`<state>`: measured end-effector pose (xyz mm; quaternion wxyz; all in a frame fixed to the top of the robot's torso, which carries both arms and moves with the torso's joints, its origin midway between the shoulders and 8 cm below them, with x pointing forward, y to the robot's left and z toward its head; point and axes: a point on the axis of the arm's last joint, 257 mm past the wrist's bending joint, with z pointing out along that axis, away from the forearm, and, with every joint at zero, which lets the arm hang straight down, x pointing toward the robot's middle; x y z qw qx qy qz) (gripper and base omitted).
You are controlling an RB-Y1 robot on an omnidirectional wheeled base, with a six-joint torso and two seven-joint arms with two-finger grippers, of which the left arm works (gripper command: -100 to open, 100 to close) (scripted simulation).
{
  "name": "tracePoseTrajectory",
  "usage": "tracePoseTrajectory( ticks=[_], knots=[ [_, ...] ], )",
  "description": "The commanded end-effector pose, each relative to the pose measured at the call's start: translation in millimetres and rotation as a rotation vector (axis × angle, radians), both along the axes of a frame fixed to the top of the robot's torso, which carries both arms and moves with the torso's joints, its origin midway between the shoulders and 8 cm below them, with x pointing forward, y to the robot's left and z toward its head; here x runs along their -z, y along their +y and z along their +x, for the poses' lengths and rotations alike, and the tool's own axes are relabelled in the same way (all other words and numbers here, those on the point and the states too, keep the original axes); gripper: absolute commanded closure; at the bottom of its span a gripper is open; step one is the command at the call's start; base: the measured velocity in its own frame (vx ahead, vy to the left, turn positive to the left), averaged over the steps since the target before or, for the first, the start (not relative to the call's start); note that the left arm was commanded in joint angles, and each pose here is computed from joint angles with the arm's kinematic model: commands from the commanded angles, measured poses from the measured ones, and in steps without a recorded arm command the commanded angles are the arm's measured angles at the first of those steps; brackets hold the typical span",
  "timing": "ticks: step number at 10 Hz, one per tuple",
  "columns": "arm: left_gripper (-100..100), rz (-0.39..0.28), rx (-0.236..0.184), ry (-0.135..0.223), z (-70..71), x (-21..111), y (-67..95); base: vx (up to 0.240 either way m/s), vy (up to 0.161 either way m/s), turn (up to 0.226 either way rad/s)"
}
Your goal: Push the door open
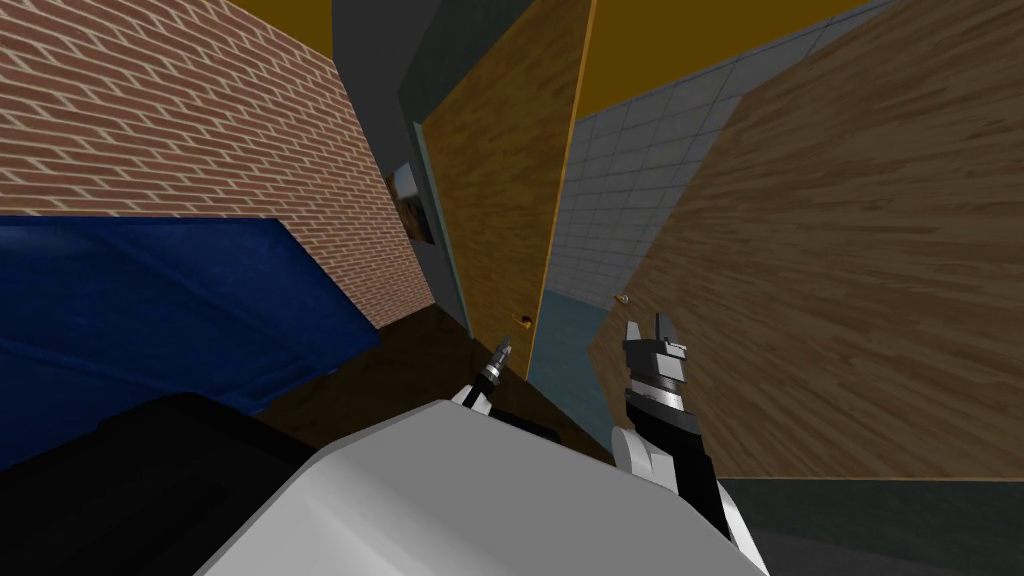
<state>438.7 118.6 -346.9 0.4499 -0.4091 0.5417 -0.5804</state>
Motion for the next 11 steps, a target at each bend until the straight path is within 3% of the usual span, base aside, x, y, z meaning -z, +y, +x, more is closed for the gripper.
tracePoseTrajectory(
  ticks=[1, 9, 11],
  knots=[
    [-100, 0.002, 0.015, 0.015, -3.0, 10.0, -6.7, 0.046, 0.101, -0.071],
    [-100, 0.012, 0.077, 0.079, -14.4, 44.3, -33.5, 0.060, 0.105, -0.061],
    [-100, 0.025, 0.069, 0.076, -12.5, 45.0, -24.6, 0.074, 0.014, -0.027]
  ],
)
